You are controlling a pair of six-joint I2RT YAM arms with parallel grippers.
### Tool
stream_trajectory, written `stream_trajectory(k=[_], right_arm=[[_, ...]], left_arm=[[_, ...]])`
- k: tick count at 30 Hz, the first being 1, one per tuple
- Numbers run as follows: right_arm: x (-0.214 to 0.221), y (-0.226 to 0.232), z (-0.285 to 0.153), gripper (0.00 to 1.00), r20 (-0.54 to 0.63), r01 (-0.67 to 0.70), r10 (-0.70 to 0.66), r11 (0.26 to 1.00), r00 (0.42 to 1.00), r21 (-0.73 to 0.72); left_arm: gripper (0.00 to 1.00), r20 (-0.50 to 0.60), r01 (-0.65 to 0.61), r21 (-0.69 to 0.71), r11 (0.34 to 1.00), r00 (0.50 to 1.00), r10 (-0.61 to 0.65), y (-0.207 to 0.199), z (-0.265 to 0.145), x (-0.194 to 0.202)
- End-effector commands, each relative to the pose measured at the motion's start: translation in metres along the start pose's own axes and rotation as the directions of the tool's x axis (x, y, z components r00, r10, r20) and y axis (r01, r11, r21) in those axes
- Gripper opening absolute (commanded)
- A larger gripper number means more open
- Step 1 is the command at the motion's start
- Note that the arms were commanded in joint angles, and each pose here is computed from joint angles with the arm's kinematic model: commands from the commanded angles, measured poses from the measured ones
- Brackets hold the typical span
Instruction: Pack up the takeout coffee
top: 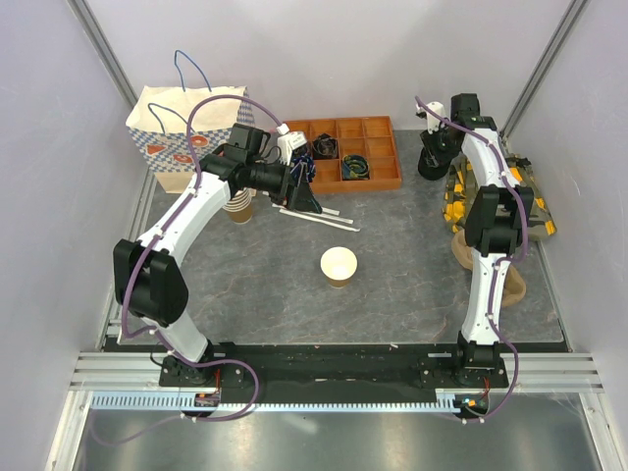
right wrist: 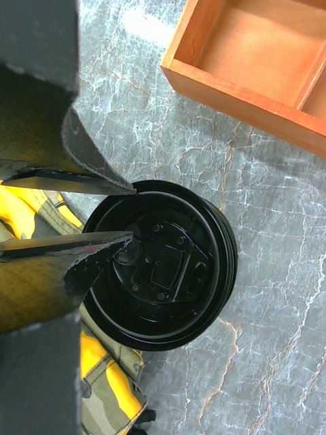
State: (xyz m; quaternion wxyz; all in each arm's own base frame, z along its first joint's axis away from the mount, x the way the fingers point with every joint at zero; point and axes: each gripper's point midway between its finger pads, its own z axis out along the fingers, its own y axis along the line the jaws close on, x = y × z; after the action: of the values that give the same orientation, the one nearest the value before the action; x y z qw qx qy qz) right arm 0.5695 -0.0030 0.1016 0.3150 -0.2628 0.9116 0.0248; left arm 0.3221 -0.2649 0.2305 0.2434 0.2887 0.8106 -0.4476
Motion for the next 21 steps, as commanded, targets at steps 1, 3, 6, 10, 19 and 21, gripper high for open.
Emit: stream_trajectory(k=[1,3,6,10,19,21], right_arm=[[-0.017,-0.003,-0.011,0.36,0.055,0.019,-0.019,1.000,0.998,-0.005],[-0.019,-0.003,-0.011,0.36,0.061,0.017,-0.016,1.000,0.998,-0.009],[-0.020,-0.002,-0.012,0.37,0.062,0.014,-0.013,1.000,0.998,-0.015],[-0.022,-0.002,-0.015,0.43,0.074,0.005,-0.003,1.000,0.997,-0.022],[-0.017,-0.001,-0.008,0.45,0.058,0.006,-0.004,1.000,0.998,-0.027],[-0.015,-0.003,-0.004,0.44,0.053,0.008,-0.007,1.000,0.999,-0.023]], left_arm=[[0.84,0.032,-0.016,0.034,0.999,0.999,0.015,-0.010,-0.004,-0.014],[0.84,0.031,-0.015,0.031,0.999,0.999,0.014,-0.009,-0.004,-0.014],[0.84,0.031,-0.017,0.032,0.999,0.999,0.015,-0.010,-0.004,-0.015],[0.84,0.033,-0.017,0.031,0.999,0.999,0.016,-0.010,-0.004,-0.015],[0.84,0.031,-0.018,0.031,0.999,0.999,0.017,-0.010,-0.004,-0.014],[0.84,0.033,-0.018,0.028,0.999,0.999,0.017,-0.009,-0.005,-0.015]])
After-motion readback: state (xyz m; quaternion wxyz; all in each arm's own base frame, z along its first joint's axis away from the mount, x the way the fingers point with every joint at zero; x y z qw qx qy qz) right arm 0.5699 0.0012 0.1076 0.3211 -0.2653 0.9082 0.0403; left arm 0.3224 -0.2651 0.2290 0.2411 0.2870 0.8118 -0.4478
